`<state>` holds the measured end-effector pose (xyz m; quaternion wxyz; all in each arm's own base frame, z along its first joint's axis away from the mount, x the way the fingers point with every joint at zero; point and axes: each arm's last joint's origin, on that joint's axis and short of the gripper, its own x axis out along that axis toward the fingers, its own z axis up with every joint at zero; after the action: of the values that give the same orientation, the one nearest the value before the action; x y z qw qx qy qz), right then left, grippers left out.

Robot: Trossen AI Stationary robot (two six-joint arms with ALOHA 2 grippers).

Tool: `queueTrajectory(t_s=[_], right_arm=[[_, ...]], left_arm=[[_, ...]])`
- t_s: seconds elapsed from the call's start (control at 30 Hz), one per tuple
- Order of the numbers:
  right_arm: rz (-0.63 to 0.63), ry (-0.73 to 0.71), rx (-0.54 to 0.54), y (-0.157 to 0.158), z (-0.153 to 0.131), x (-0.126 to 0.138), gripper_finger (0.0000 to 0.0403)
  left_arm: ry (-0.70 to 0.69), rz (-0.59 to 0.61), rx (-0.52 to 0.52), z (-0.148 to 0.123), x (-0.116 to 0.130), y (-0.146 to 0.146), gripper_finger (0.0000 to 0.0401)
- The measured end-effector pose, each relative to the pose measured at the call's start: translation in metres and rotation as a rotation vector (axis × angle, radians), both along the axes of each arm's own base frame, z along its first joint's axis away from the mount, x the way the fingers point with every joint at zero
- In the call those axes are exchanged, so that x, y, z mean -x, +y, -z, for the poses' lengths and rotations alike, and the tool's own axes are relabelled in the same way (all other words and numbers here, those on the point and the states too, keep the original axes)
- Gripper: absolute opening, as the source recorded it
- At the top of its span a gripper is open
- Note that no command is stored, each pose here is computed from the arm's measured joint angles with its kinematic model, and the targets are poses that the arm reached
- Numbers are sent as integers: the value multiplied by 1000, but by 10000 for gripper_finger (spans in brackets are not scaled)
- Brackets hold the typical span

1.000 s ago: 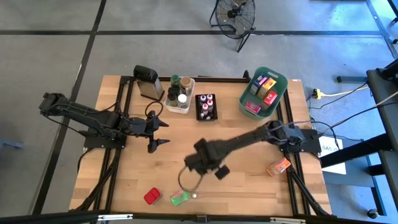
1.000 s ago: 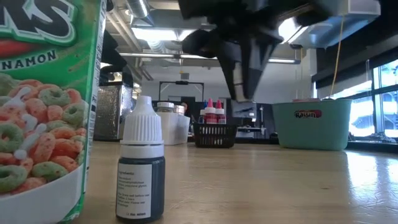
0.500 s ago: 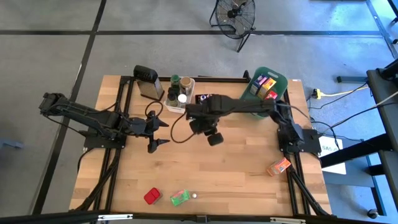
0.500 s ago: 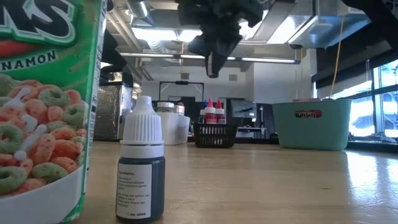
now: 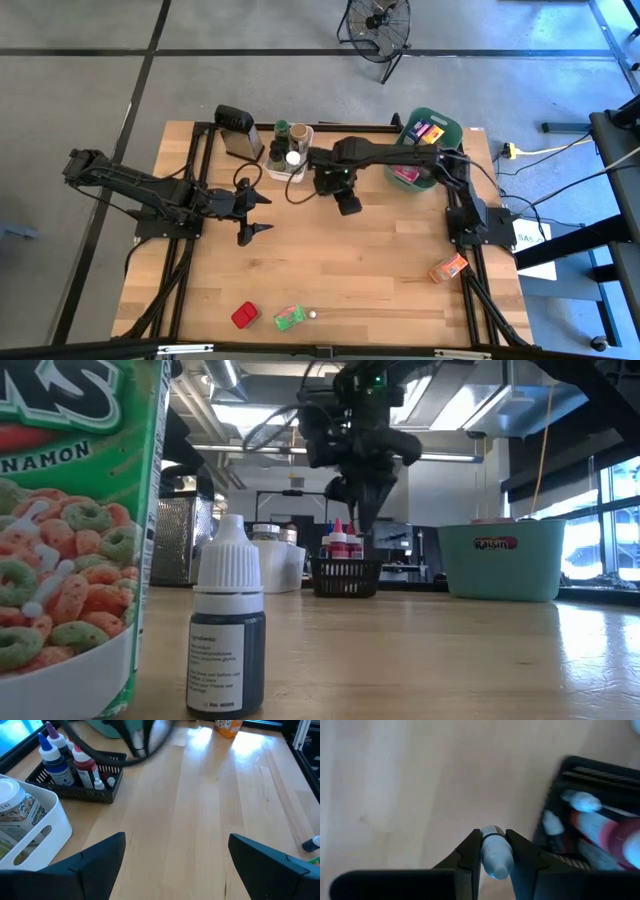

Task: Pick & Place Kitchen Items
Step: Put the small green food coloring bottle into the black bin

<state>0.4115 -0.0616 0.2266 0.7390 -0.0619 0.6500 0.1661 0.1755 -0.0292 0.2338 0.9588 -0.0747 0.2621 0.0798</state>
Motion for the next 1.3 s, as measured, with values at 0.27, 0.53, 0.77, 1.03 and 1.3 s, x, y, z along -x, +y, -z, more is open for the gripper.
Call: queueTrajectory(t_s=[0.27, 0.53, 0.77, 1.03, 1.3], right_arm=[[30, -46, 44, -28, 1, 3, 73], [83, -107, 59, -59, 5, 6, 74], [115, -39, 38, -67, 31, 17, 74], [118, -62, 97, -70, 41, 16, 74], [126, -54, 107, -70, 42, 17, 75]], left_arm=[[0, 0, 0, 0, 0, 0, 349], [0, 0, 0, 0, 0, 0, 349], [0, 0, 0, 0, 0, 0, 349], [0, 0, 0, 0, 0, 0, 349], [0, 0, 0, 0, 0, 0, 349]])
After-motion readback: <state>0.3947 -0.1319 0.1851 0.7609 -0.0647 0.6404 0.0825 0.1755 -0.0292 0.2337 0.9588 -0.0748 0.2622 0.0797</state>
